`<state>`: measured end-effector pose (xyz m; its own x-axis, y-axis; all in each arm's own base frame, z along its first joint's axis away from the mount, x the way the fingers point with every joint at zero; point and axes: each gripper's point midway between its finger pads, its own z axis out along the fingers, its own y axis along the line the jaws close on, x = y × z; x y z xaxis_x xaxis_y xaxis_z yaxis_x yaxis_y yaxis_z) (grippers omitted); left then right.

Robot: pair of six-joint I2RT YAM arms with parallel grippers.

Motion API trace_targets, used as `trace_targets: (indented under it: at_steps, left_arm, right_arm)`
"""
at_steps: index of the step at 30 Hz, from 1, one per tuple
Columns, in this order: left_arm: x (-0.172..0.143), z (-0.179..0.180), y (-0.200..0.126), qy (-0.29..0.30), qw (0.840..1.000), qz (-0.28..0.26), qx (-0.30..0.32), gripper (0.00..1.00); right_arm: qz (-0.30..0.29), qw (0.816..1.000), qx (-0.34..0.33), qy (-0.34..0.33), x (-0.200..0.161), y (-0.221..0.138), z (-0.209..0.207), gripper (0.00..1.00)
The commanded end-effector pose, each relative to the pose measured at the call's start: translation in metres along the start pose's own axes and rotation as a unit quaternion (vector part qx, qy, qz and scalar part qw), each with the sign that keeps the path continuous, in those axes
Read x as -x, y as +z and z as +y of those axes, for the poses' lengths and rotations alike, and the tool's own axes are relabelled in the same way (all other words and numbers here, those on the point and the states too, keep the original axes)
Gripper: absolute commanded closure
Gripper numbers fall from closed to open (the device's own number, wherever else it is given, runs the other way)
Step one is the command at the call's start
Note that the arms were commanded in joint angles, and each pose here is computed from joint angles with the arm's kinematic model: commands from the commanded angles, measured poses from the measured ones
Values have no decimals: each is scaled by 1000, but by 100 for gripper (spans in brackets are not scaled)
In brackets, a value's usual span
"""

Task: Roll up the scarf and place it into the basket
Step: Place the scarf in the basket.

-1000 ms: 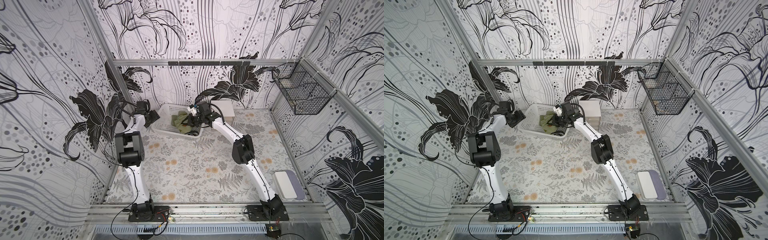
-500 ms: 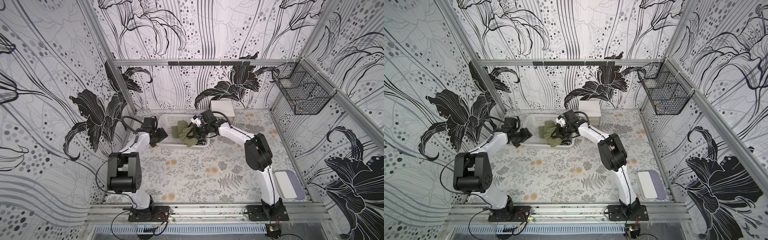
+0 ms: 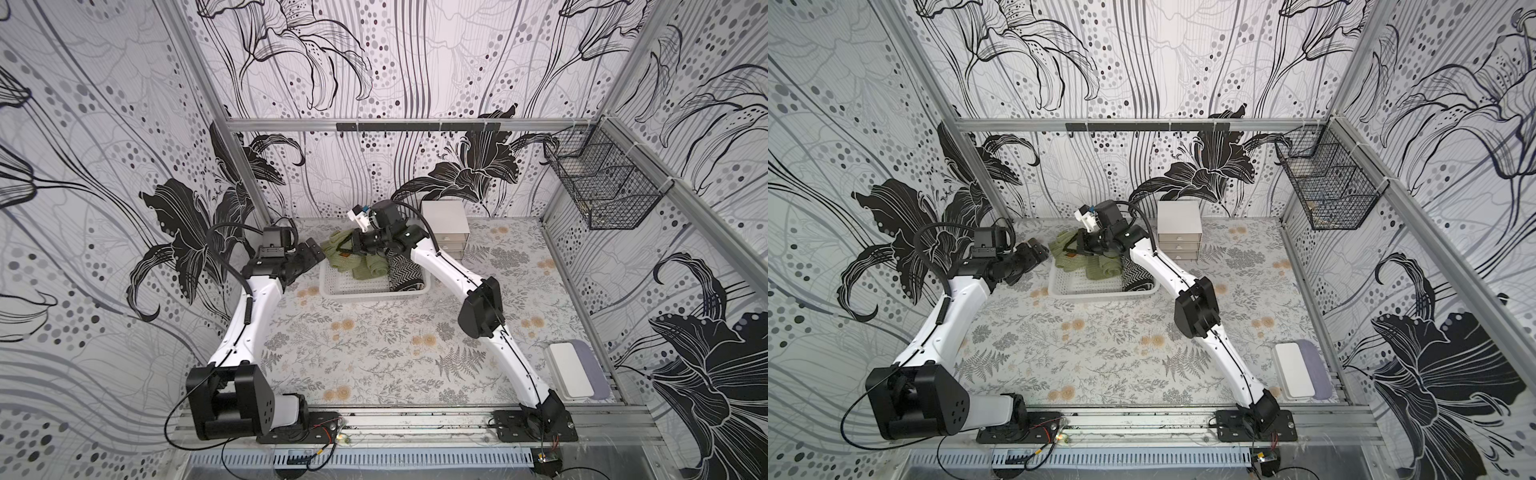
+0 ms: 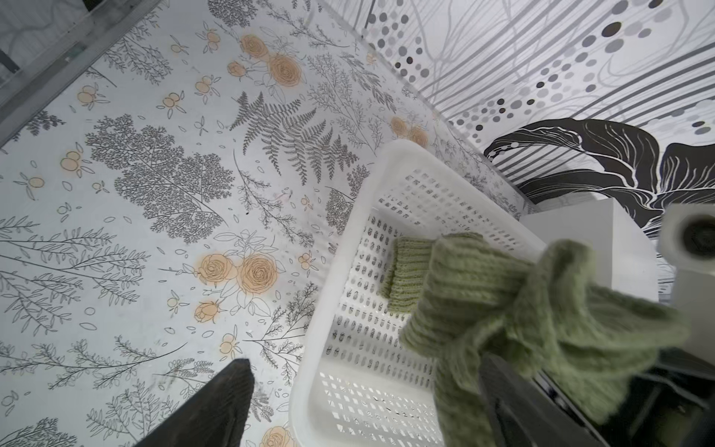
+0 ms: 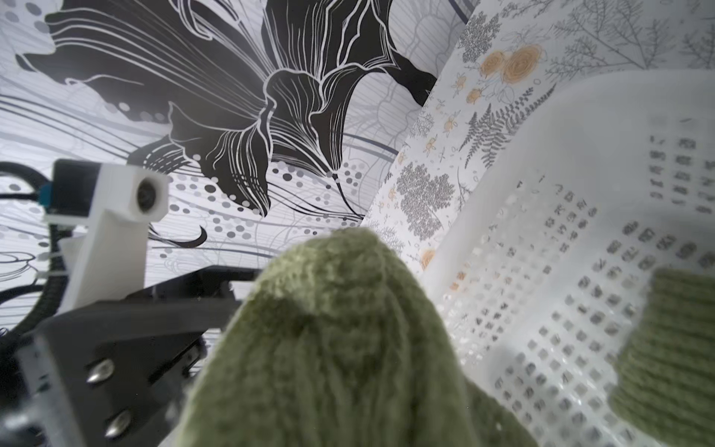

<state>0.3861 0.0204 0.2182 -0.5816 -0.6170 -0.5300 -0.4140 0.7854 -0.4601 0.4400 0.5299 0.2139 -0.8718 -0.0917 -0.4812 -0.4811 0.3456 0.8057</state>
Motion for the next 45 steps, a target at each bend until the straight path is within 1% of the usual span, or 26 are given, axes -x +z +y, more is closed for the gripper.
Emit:
trace_targets:
  at_steps: [1, 5, 7, 9, 11, 14, 16, 19, 26, 28, 32, 33, 34, 37, 38, 40, 43, 44, 45]
  left_arm:
    - [8, -4, 0, 14, 1000, 4, -7, 6]
    - [7, -21, 10, 17, 998, 15, -54, 6]
    - [5, -30, 14, 19, 996, 21, -80, 6]
    - [1, -38, 19, 27, 995, 30, -92, 5]
    - [-4, -48, 23, 39, 993, 42, -103, 0]
    - [-11, -59, 27, 54, 991, 51, -110, 1]
    - [-15, -64, 28, 59, 990, 54, -114, 1]
    - [-22, -67, 31, 65, 989, 61, -114, 1]
    - [-28, -58, 28, 71, 991, 61, -98, 1]
    - [-30, -54, 30, 72, 991, 63, -90, 1]
    - [-32, -46, 33, 61, 994, 61, -73, 1]
    - [-31, -46, 33, 60, 994, 57, -72, 1]
    - [-30, -45, 33, 59, 994, 55, -69, 1]
    - [-29, -43, 34, 58, 995, 55, -62, 1]
    - [-30, -43, 35, 58, 995, 56, -62, 1]
    - [-31, -43, 36, 55, 995, 59, -65, 1]
    - [-35, -41, 36, 54, 994, 63, -64, 1]
    - [-37, -39, 36, 55, 995, 64, -61, 1]
    - [-38, -37, 35, 56, 995, 62, -58, 1]
  right_arm:
    - [8, 996, -44, 70, -13, 18, -59, 100]
    - [-7, 995, -49, 92, -20, 38, -95, 100]
    - [-9, 995, -39, 90, -20, 45, -100, 100]
    - [-15, 995, -36, 89, -19, 49, -104, 100]
    - [-22, 995, -42, 90, -18, 50, -109, 100]
    - [-29, 995, -45, 84, -16, 49, -111, 71]
    - [-33, 995, -47, 79, -14, 48, -110, 58]
    - [-44, 996, -54, 59, -6, 43, -102, 46]
    - [-61, 991, -116, 9, 9, 19, -89, 36]
    - [-60, 991, -121, -4, 10, 15, -81, 30]
    - [-66, 991, -111, -20, 16, 9, -58, 26]
    - [-67, 991, -111, -26, 17, 8, -55, 24]
    - [-69, 990, -118, -27, 18, 7, -56, 21]
    - [-70, 989, -126, -32, 18, 4, -55, 19]
    - [-72, 988, -130, -33, 19, 3, -56, 16]
    - [-79, 985, -149, -42, 22, 0, -61, 13]
    - [-76, 982, -161, -64, 25, -11, -52, 13]
    - [-70, 981, -164, -74, 24, -17, -46, 13]
    - [-52, 981, -168, -86, 18, -22, -42, 15]
